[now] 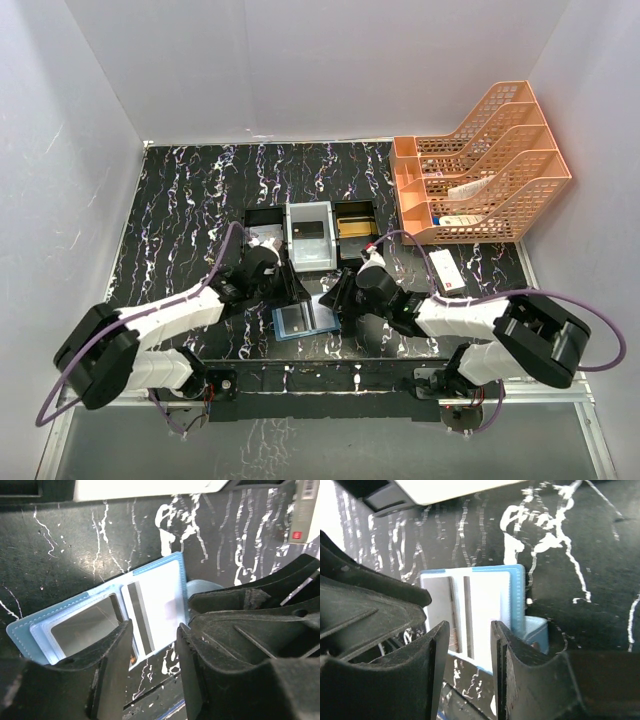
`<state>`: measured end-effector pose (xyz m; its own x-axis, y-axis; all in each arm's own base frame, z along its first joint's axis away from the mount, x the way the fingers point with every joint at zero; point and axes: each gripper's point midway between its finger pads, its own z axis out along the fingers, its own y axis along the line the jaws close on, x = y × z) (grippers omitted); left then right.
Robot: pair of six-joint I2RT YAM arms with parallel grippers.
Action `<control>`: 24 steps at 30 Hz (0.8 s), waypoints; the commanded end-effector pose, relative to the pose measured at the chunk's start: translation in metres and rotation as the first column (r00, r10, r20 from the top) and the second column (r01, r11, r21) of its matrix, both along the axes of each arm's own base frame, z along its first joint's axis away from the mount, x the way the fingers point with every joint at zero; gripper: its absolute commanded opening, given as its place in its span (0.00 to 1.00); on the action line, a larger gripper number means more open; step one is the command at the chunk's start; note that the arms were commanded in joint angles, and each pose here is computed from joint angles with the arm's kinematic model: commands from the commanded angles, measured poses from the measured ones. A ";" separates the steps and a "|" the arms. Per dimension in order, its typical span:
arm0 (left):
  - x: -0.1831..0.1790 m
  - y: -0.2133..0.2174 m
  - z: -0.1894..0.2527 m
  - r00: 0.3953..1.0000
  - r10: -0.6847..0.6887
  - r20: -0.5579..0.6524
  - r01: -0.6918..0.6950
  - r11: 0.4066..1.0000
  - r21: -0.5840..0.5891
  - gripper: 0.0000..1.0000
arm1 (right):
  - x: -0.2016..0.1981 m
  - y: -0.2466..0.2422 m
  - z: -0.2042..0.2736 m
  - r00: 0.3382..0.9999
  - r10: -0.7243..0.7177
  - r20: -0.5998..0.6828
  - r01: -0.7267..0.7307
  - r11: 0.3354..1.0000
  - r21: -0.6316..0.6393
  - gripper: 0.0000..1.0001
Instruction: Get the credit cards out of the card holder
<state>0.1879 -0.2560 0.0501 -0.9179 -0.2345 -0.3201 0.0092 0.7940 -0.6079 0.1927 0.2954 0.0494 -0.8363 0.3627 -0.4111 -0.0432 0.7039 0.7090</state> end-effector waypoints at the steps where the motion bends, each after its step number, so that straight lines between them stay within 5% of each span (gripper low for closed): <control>1: 0.010 0.012 0.030 0.993 0.024 0.117 -0.027 0.999 0.024 0.41 | 0.000 0.018 0.046 0.980 0.117 0.158 -0.132 0.988 0.082 0.37; 7: -0.002 0.053 0.001 0.992 0.118 0.055 -0.126 0.973 0.191 0.39 | -0.011 0.052 0.061 0.950 0.257 0.174 -0.286 0.943 0.170 0.37; 24: -0.023 0.047 -0.030 0.999 0.035 -0.032 -0.029 0.985 0.171 0.17 | -0.018 0.067 -0.011 0.955 0.290 -0.065 -0.278 0.950 0.142 0.24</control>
<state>0.1716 -0.2117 0.0279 -0.9061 -0.2418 -0.3471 -0.0485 0.8744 -0.4827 0.1723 0.3543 0.0346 -0.9405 0.1421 -0.3087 -0.1669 0.5979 0.7840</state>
